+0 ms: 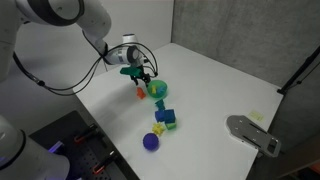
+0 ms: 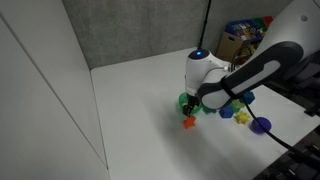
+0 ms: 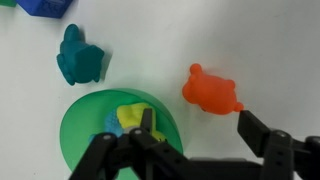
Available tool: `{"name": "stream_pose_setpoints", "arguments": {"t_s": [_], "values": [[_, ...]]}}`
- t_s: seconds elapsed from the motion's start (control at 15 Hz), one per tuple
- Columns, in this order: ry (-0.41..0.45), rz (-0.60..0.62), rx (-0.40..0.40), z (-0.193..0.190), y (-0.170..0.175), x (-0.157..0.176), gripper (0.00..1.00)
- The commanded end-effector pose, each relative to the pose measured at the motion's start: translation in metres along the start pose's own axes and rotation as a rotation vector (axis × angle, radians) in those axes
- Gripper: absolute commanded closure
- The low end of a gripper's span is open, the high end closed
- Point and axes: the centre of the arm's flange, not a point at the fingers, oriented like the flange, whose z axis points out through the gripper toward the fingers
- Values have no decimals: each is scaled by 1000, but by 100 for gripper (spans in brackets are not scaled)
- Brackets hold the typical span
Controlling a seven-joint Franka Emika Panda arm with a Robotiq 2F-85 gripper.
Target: Remove the orange toy from the green bowl and put it on the table
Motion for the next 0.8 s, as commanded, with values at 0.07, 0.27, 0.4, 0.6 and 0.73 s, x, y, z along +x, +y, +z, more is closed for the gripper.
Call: {"name": "stream_pose_setpoints", "arguments": {"t_s": [0.07,0.27,0.4,0.6,0.73], "values": [[-10,-15,15,-34,8,-16,0],[-52,-17,20,-58,19,-16,0],[-90,-2,22,-74,32,-16,0],[-147,53,43,-96,59,-19,0],[-180,103,80,-111,82,-25,0]]}}
